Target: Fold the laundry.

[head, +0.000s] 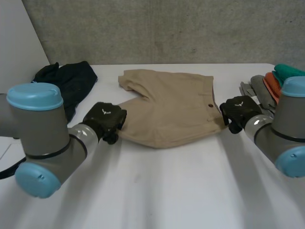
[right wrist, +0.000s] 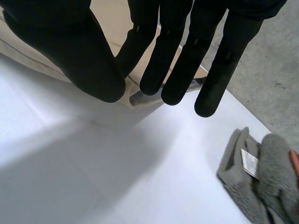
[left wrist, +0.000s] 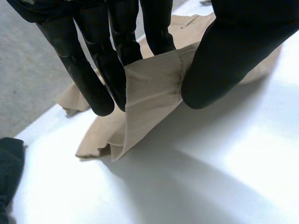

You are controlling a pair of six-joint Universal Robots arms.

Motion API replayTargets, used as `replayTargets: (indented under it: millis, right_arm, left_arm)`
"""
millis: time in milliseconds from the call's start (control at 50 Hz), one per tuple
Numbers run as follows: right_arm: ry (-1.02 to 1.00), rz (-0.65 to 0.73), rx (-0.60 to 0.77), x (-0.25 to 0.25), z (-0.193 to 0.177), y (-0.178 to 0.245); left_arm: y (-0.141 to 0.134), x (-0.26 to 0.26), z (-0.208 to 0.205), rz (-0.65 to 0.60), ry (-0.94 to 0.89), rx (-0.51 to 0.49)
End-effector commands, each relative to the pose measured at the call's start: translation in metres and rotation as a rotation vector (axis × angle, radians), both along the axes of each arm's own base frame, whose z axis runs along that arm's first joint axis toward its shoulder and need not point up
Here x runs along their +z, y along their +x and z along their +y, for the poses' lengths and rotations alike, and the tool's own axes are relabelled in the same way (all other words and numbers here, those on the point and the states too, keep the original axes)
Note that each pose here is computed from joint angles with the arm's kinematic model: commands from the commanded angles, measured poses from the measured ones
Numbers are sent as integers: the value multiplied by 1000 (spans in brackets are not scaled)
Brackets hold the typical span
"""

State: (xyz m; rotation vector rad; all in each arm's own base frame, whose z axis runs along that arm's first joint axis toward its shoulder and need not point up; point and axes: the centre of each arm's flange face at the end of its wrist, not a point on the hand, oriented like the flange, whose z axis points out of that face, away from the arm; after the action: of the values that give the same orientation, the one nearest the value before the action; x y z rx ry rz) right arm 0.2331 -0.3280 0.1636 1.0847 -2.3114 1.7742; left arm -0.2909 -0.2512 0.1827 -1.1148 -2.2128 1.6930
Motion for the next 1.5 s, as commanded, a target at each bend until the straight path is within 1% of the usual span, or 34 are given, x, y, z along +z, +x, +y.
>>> replayTargets:
  millis: [20,100,160,200,280,380,420,540,620,700,720,780,800,860,880,920,940,980,1000,1080,1140,1200,1220,1240,1280,1300,1360,1380,1440,1460,1500]
  right_arm:
    - [-5,31,28,23,12,-11]
    - [22,-1,19,25,17,-7]
    - [53,-64,0,26,21,-1]
    - [76,-115,-20,27,24,4]
    - [111,-175,-46,25,31,11]
    - [140,-181,-60,13,34,20]
    - [142,-166,-75,2,28,22]
    - [116,-154,-133,-26,4,25]
    - [51,-169,-160,-32,-12,26]
    - [51,-150,-141,-25,-3,22]
    - [34,-117,-101,-12,5,21]
    - [9,9,-8,8,23,16]
    - [40,139,51,12,38,6]
    - [134,339,147,11,65,-11]
    - [204,453,211,10,82,-21]
    - [259,547,282,12,98,-29]
    - [272,594,320,14,105,-33]
    - [263,589,313,17,106,-33]
    - [261,573,303,18,106,-32]
    - [250,533,269,24,98,-32]
    - [232,510,245,28,87,-32]
    - [222,484,222,26,68,-30]
    - [210,458,199,26,56,-27]
    - [202,433,181,28,50,-25]
    - [175,371,133,32,34,-23]
    - [141,305,79,35,17,-20]
    - [102,217,9,34,-5,-16]
    - [65,166,-39,34,-18,-14]
    - [2,121,-85,32,-35,-8]
    - [-50,111,-102,31,-46,-4]
    - [-99,106,-117,28,-56,0]
  left_arm:
    - [0,15,14,-26,9,-16]
    - [-6,26,-4,1,-39,-5]
    - [-13,32,-23,19,-74,16]
    - [-16,37,-35,26,-92,45]
    - [-18,43,-51,24,-89,99]
    - [-19,47,-64,13,-60,151]
    - [-18,46,-69,8,-38,167]
    - [-16,43,-68,0,5,176]
    - [-17,36,-62,-18,37,154]
    - [-14,20,-41,-86,122,121]
    - [-10,15,-28,-134,168,103]
    - [-4,14,-6,-198,226,60]
    - [-1,15,10,-231,266,24]
    - [5,17,36,-268,316,-36]
    - [7,19,52,-288,345,-81]
    - [10,19,68,-312,375,-130]
    - [12,19,83,-340,404,-179]
    - [14,18,98,-370,436,-227]
    - [15,19,108,-389,452,-271]
    - [15,21,116,-426,458,-325]
    - [13,27,106,-427,413,-311]
    - [6,32,71,-399,302,-246]
    - [3,33,59,-387,263,-221]
    - [-3,39,37,-352,183,-179]
    - [-10,45,14,-307,97,-137]
    - [-18,49,-8,-259,15,-104]
    - [-31,54,-39,-187,-101,-77]
    - [-40,57,-57,-138,-171,-66]
    - [-52,56,-81,-84,-255,-58]
    - [-59,54,-94,-52,-294,-58]
    - [-66,50,-104,-28,-324,-61]
